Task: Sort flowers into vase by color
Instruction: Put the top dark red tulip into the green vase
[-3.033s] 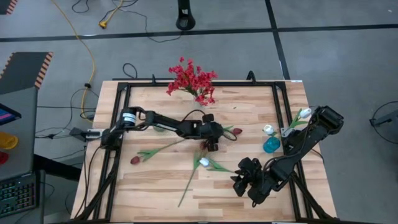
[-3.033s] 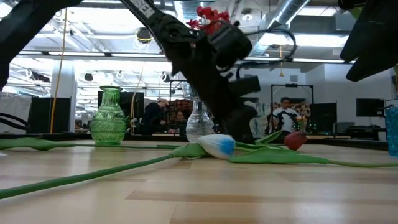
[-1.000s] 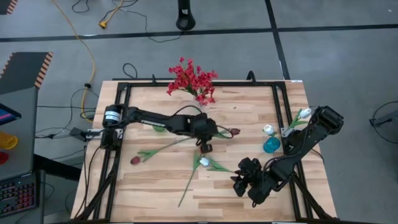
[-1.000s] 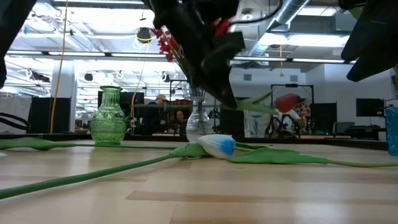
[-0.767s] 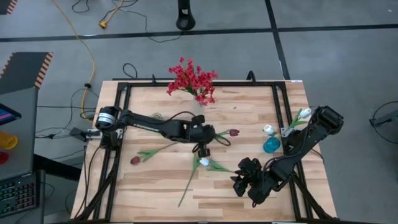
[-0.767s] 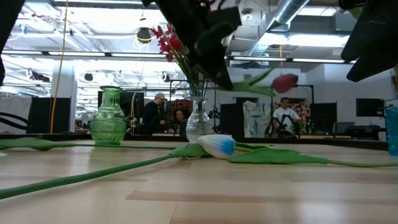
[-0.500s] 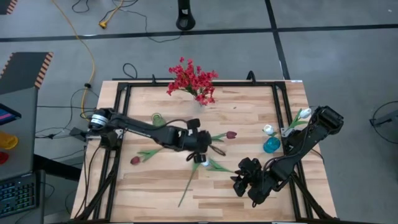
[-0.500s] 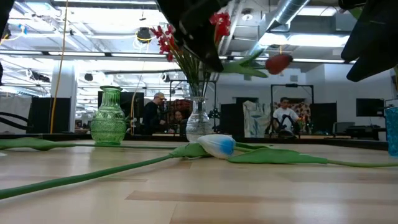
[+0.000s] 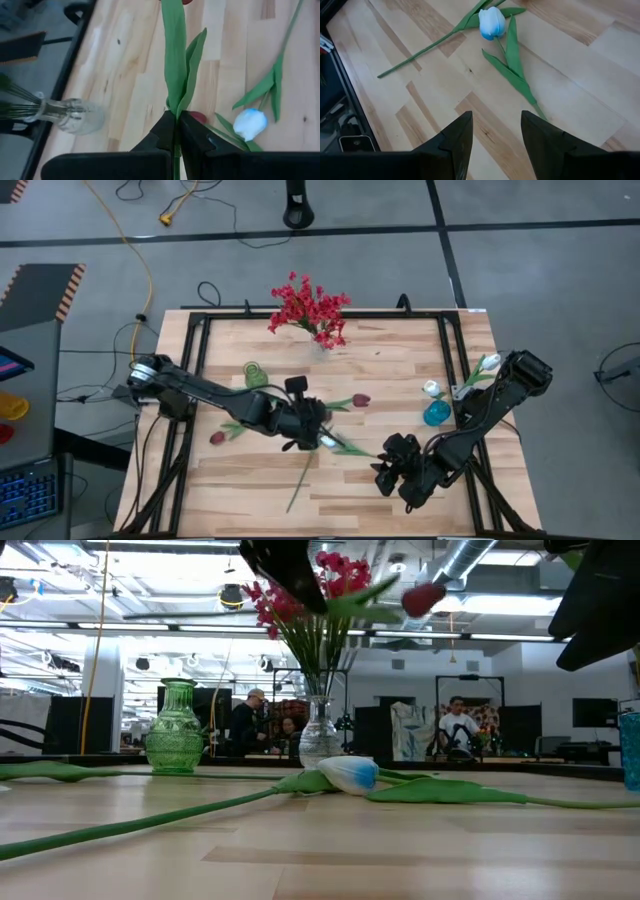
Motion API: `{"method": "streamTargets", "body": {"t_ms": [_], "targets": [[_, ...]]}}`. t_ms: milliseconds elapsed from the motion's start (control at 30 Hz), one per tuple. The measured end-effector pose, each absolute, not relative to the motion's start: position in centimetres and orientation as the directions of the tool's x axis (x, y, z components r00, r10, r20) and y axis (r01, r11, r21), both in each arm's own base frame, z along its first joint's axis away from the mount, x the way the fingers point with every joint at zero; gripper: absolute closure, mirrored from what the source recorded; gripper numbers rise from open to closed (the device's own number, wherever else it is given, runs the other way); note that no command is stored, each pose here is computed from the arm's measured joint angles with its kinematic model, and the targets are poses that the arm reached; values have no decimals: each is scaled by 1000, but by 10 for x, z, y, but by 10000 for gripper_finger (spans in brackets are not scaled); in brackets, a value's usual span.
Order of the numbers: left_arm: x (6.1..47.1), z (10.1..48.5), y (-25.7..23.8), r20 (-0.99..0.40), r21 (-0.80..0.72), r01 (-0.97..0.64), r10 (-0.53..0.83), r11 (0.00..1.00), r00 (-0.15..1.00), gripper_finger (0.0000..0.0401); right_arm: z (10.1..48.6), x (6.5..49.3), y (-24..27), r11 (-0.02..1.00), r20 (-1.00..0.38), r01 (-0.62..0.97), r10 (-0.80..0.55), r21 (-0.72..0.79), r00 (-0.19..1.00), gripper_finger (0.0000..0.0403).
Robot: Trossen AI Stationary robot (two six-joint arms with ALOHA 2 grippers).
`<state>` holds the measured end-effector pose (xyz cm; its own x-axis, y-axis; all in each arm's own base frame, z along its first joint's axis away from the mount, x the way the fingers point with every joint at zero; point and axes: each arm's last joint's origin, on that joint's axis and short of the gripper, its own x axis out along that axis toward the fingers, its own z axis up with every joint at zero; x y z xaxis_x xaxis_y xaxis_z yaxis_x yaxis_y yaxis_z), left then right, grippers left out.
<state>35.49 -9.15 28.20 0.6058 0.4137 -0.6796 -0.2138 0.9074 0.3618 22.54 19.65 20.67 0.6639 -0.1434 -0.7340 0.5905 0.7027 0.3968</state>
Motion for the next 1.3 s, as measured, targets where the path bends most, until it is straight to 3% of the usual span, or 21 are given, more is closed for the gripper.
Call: {"method": "streamTargets", "body": {"t_ms": [300,600,867,1100,1300], "targets": [[295,290,-95,-564,342,-355,492,870,663,401,207,225,197,704,-734,590,-143,396,664,207],[238,289,-75,-249,220,-540,582,812,774,401,207,226,196,704,-734,590,-144,396,664,207],[207,284,-53,34,175,-645,650,744,759,401,207,225,197,704,-734,589,-144,395,664,207],[188,271,-23,321,135,-645,583,752,747,401,207,225,196,704,-734,590,-144,395,664,207],[178,263,-2,400,132,-715,623,686,672,401,207,225,197,704,-734,590,-144,395,664,207]]}}
